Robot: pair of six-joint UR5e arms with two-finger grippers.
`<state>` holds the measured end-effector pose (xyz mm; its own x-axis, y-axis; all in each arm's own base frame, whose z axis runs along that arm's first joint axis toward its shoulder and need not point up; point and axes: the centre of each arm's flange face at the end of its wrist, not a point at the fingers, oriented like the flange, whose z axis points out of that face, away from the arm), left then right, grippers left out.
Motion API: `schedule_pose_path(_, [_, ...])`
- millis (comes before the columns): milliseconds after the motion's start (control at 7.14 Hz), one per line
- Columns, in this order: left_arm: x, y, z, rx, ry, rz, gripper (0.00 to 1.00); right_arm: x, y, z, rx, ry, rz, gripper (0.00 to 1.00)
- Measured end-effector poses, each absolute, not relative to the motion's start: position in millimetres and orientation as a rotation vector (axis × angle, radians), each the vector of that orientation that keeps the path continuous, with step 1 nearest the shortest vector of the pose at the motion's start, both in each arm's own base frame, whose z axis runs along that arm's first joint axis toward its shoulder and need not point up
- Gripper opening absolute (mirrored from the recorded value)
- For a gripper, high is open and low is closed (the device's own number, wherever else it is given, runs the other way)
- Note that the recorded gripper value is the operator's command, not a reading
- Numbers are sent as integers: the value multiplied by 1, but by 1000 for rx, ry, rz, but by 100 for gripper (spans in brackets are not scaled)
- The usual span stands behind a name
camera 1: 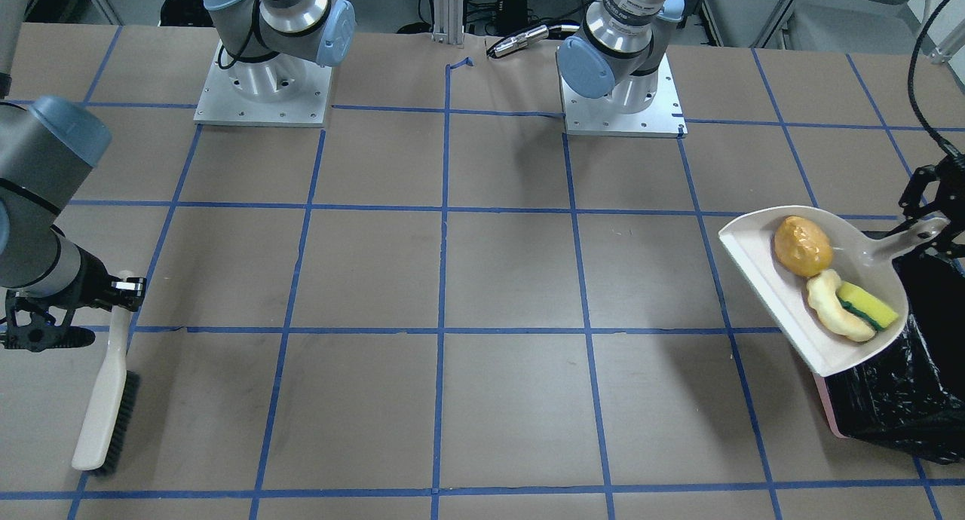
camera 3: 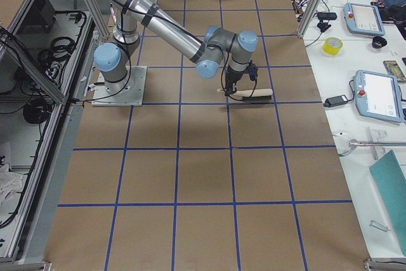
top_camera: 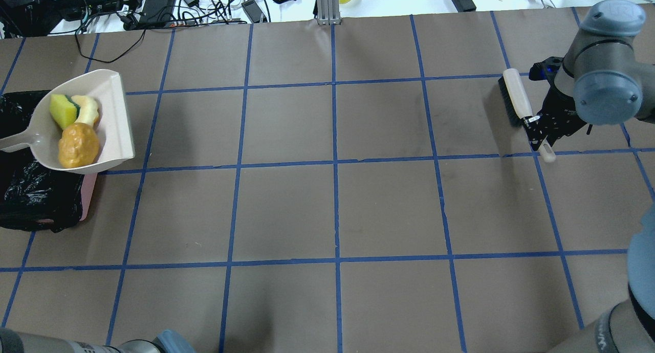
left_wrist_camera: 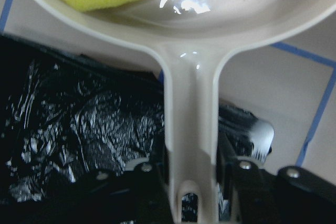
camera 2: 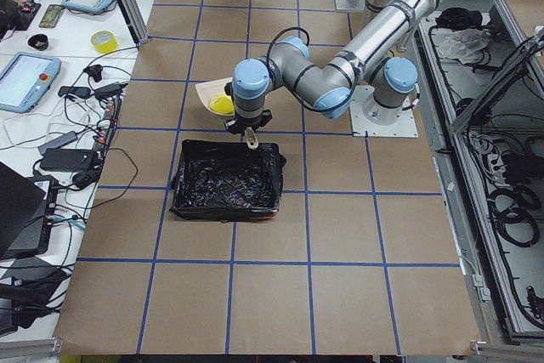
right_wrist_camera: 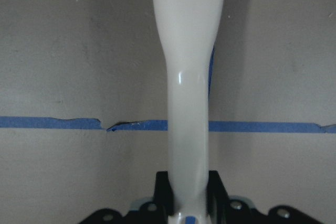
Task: Sweep and dump trash into bin
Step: 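Tilt the dustpan over the black bin with the left gripper and release the brush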
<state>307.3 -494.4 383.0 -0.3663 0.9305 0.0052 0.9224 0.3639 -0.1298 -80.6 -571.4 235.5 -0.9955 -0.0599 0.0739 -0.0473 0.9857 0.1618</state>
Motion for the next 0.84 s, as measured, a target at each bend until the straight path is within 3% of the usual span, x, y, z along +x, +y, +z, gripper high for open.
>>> schedule_pose_path(140, [331,-491,394,-1736,-2570,55,0,-81,-571,234,86,-3053,-246,65])
schedule_pose_path(280, [353,-493,407,-1759,-2608,-61,0,-81,-572,233,95,-3055,-243,77])
schedule_pose_path(701, [416,-509,436,-1838,-2674,-435,0,-81,-575,237,97,-3061,-216,99])
schedule_pose_path(841, [431,-514,435,-1839,-2688,-543,0,-82,-578,248,96,-3057,-180,100])
